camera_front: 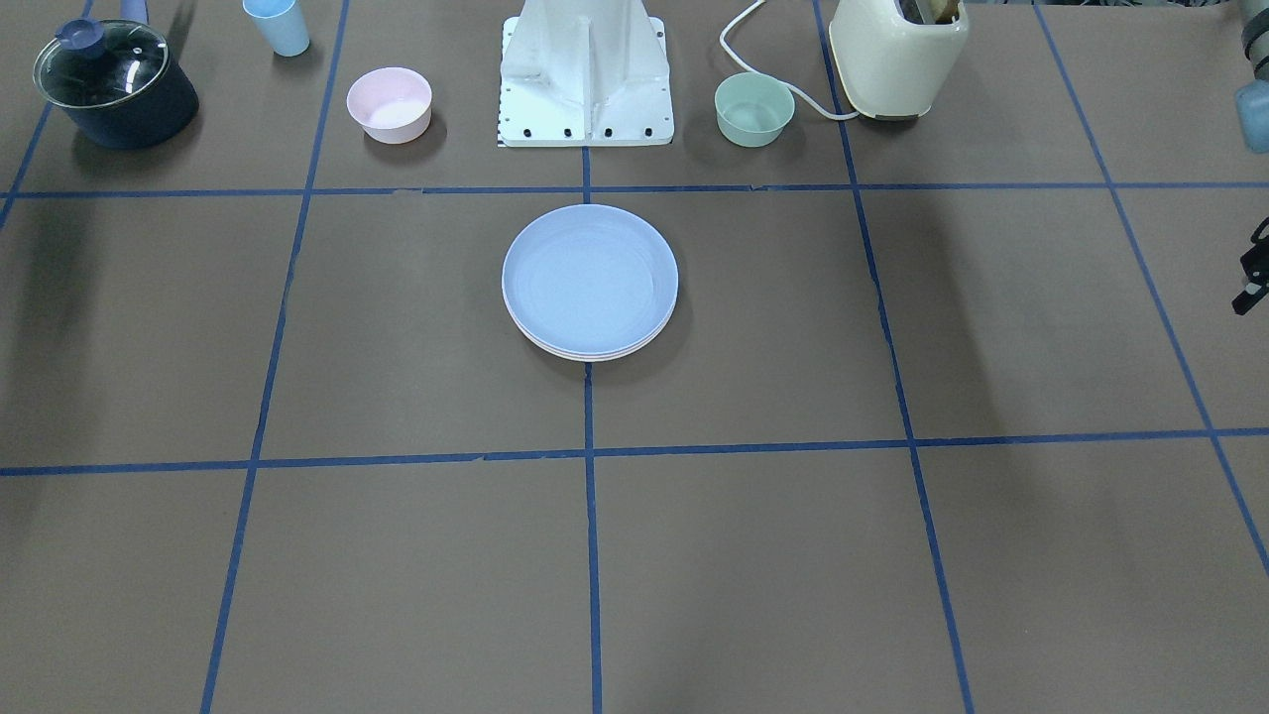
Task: Stack three plates with pink and blue
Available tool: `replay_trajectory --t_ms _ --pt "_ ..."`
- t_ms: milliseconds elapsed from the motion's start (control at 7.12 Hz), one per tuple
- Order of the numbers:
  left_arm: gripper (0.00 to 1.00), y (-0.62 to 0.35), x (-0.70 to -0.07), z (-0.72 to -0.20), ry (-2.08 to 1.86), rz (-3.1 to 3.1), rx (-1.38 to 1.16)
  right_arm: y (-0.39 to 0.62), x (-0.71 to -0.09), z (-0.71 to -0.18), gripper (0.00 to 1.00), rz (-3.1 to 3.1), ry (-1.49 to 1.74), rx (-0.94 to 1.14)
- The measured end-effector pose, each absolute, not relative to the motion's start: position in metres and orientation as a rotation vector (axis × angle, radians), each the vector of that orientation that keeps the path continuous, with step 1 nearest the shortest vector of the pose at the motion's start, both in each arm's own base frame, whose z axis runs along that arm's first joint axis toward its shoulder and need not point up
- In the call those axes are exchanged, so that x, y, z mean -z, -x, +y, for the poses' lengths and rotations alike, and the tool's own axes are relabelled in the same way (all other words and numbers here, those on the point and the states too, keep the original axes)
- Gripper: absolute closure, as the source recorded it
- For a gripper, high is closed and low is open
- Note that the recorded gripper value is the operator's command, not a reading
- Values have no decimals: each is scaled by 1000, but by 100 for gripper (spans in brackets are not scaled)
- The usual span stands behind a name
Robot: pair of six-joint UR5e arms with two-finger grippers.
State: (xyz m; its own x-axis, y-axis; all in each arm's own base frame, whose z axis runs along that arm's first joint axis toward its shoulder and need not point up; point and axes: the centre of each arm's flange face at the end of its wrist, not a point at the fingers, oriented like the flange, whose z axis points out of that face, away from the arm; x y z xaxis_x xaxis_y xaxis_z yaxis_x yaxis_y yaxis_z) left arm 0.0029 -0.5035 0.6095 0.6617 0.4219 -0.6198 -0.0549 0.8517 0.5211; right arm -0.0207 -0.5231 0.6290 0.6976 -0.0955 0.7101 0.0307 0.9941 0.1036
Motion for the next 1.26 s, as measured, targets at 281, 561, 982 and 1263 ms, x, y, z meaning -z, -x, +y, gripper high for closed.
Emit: replay_trajectory --t_ms 281,561,982,1263 --pt "0 16 -616 -506 -451 786 -287 -20 -640 -520 0 -781 -72 77" --pt "0 30 -615 -504 -402 820 -255 -40 -626 -526 0 -778 -52 51" --pt "0 43 -598 -496 -406 834 -232 -48 -583 -518 0 -772 -26 28" --pt "0 46 -600 -480 -398 830 -220 -49 -578 -511 0 -769 -25 26"
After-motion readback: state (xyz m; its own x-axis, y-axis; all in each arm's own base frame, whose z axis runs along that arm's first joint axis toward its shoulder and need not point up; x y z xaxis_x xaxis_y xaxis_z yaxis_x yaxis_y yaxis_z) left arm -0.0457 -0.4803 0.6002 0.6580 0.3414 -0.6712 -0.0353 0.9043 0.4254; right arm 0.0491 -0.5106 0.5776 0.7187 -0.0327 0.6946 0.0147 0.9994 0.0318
